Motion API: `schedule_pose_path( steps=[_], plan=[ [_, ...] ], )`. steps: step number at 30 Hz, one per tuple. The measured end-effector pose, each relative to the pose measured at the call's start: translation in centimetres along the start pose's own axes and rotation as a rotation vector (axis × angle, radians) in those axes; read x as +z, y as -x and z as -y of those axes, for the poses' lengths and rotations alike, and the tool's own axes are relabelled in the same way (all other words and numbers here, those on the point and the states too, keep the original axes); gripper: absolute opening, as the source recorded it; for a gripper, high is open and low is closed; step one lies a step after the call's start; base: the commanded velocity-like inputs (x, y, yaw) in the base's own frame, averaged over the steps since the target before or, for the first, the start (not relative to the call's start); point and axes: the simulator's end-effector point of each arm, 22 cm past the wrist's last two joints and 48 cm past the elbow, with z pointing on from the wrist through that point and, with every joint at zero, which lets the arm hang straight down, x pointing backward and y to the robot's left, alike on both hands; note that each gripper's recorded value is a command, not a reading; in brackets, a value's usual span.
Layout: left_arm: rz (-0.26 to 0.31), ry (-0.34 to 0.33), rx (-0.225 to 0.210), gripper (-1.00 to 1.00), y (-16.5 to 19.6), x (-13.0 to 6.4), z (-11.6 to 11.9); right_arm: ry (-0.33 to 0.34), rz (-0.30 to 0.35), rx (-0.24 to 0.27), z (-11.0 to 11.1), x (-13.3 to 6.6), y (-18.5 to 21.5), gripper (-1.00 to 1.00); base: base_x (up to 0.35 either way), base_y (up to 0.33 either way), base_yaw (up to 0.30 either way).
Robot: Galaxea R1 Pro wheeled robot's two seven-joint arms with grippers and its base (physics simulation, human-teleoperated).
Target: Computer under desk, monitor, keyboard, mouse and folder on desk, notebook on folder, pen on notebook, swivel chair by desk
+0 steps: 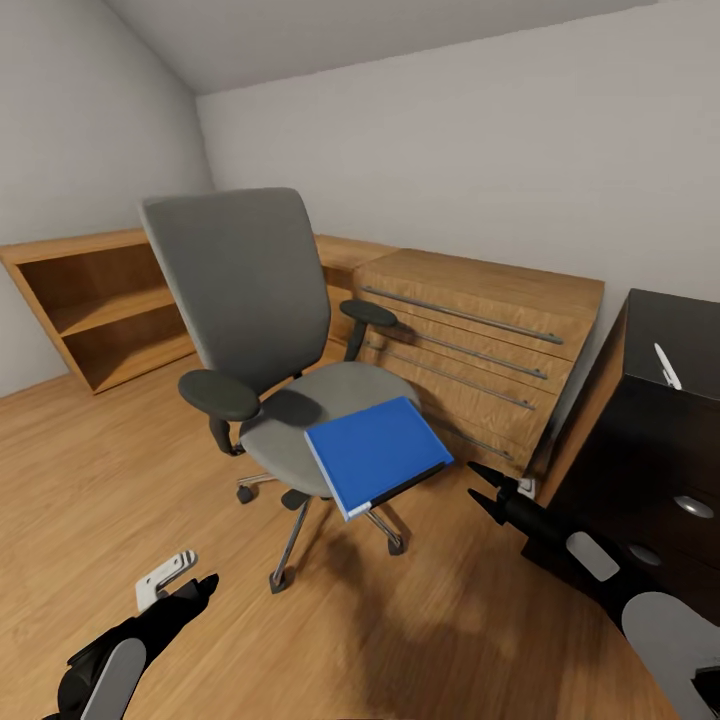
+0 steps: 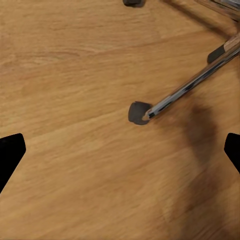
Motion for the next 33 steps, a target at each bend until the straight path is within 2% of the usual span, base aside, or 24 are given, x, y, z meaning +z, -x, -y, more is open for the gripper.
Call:
schedule_pose_path(
  steps=[10,33],
  plan=[
    [0.002,-0.001,-0.002,1.00,0.03,-0.02,0.05,0.005,-0.003,0.002,-0.10,0.74,-0.78,1.00,0.083,0.000,0.000],
    [0.001,-0.004,0.000,1.00,0.00,-0.04,0.17,0.002,-0.003,0.004,0.02,0.75,-0.86,1.00,0.093,0.019,0.000]
  ],
)
